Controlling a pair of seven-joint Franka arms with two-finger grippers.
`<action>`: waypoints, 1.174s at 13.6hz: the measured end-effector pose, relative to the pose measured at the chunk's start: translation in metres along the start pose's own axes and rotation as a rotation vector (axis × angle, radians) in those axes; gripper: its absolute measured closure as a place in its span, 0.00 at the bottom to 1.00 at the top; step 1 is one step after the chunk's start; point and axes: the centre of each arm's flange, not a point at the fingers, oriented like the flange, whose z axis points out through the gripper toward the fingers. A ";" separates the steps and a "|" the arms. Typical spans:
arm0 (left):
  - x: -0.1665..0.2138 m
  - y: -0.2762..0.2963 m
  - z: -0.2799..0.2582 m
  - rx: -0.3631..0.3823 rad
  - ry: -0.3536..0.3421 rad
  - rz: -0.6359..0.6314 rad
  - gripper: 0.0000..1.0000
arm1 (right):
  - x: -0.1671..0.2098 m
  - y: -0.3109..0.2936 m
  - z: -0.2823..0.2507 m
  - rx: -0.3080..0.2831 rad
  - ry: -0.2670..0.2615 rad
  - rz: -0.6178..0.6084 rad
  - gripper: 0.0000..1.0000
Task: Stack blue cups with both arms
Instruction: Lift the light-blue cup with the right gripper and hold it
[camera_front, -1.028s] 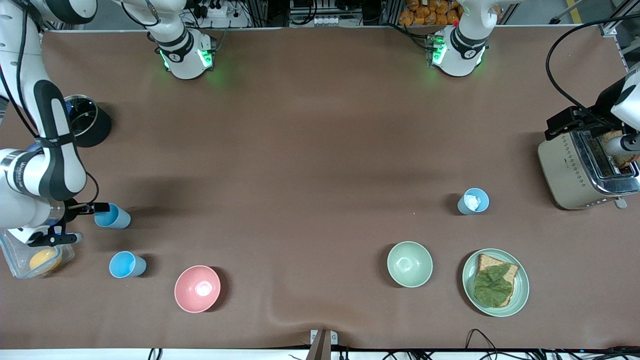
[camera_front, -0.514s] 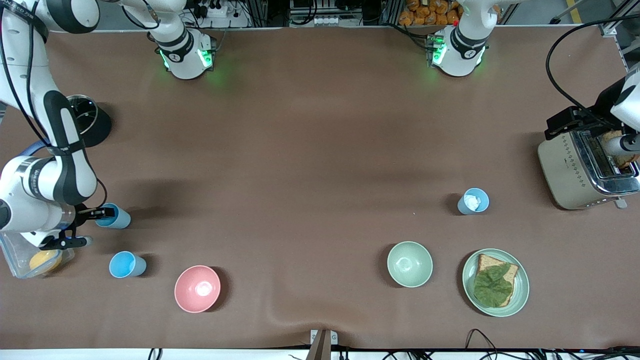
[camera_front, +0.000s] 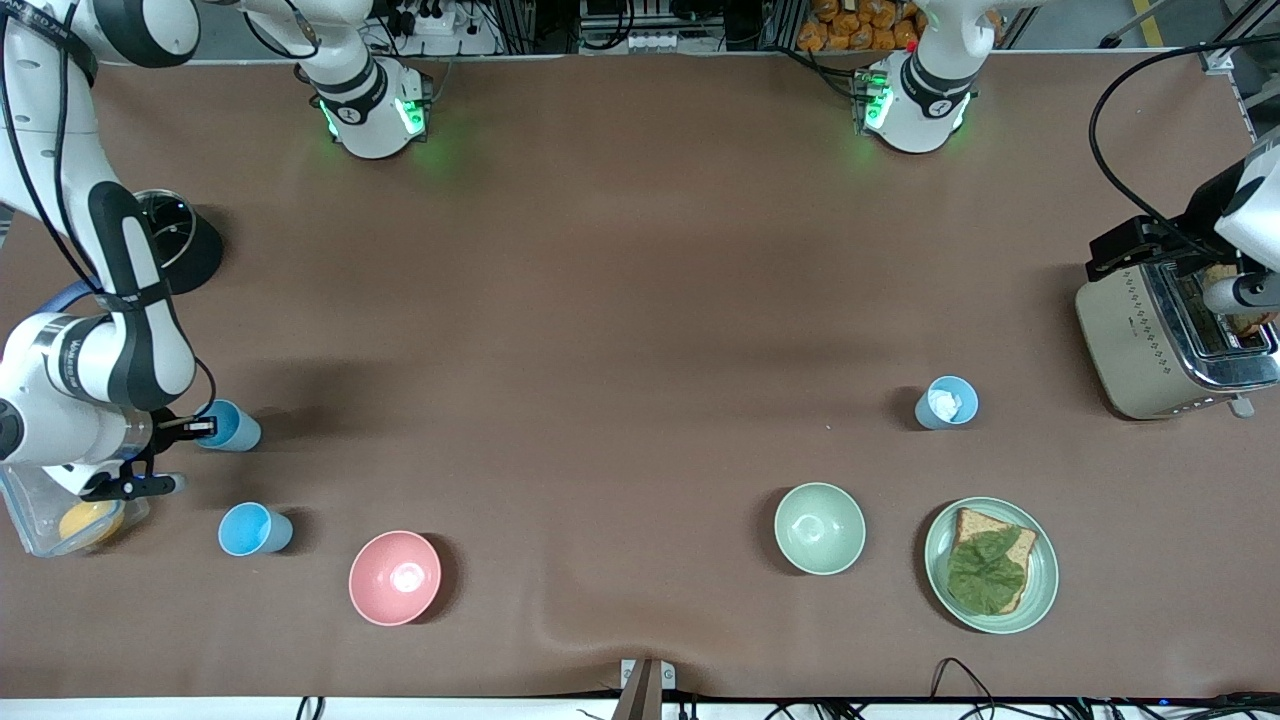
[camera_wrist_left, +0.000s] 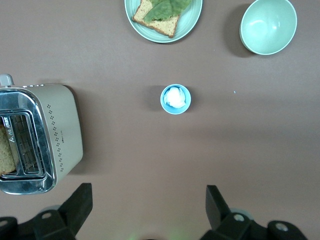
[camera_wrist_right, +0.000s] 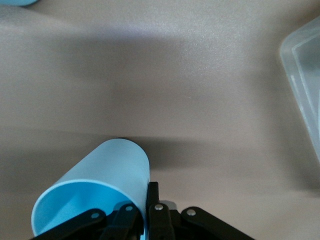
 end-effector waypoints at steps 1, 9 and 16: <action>0.000 0.000 0.001 0.000 -0.001 0.000 0.00 | 0.000 0.000 -0.001 0.001 -0.004 -0.001 0.96; 0.000 0.000 0.002 0.000 -0.004 0.000 0.00 | 0.004 -0.014 -0.014 0.019 -0.030 -0.028 0.96; 0.000 0.000 0.003 0.001 -0.006 0.000 0.00 | 0.005 -0.021 -0.021 0.025 -0.033 -0.042 0.96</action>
